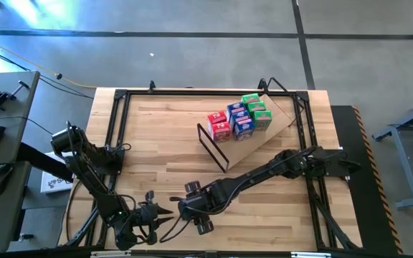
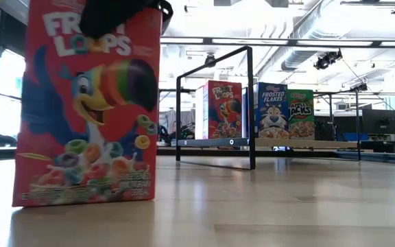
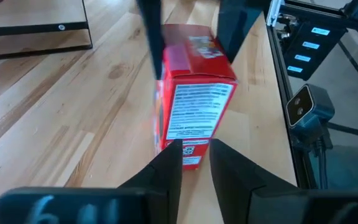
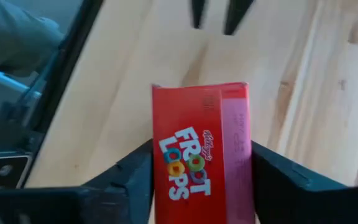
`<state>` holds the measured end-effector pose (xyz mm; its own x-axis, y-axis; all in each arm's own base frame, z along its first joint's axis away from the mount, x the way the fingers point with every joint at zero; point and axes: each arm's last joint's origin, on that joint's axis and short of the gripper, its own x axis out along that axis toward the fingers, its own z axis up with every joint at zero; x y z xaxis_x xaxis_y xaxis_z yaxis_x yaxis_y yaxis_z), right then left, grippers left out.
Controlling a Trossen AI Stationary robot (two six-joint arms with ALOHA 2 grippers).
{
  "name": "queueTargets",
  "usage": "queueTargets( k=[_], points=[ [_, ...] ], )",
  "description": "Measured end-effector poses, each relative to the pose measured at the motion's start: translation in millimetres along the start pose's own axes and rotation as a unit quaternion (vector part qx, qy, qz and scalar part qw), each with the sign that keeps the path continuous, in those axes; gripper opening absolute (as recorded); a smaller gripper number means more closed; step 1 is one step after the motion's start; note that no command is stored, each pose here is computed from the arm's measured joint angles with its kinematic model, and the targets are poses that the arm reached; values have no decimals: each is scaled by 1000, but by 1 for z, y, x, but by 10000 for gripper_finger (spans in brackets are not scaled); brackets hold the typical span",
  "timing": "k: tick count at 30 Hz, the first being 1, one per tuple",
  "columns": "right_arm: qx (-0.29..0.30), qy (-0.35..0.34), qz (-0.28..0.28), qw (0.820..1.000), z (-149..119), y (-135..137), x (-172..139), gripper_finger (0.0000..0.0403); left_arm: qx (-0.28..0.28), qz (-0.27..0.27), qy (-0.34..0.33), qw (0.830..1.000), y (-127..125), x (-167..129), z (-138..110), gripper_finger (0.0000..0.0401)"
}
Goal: Stack cereal on shelf
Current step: Put the red cereal box on the shelf aligned with the other red cereal boxes
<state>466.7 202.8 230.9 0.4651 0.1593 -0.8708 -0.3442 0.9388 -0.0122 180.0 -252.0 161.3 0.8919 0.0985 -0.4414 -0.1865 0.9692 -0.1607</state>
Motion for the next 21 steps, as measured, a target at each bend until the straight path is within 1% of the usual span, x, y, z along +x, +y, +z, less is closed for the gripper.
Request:
queueTargets(
  k=[4,6,9,13,16,21],
  points=[
    [-6,-2,13,1000,0,1,0,169,4,2,2,1000,1,0,-1,50],
    [-6,-2,14,1000,0,1,0,158,-5,2,0,1000,3,1,-3,38],
    [-6,-2,14,1000,0,1,0,149,-27,-4,-4,1000,12,4,-12,20],
    [-7,-2,16,1000,0,3,-4,149,-63,-25,-21,997,22,5,-22,2],
    [-9,-12,16,1000,3,4,-18,148,-74,-45,-40,995,28,7,-24,2],
    [-12,-36,-2,999,8,1,-69,148,-81,-68,-53,993,39,15,-22,1]
  ],
)
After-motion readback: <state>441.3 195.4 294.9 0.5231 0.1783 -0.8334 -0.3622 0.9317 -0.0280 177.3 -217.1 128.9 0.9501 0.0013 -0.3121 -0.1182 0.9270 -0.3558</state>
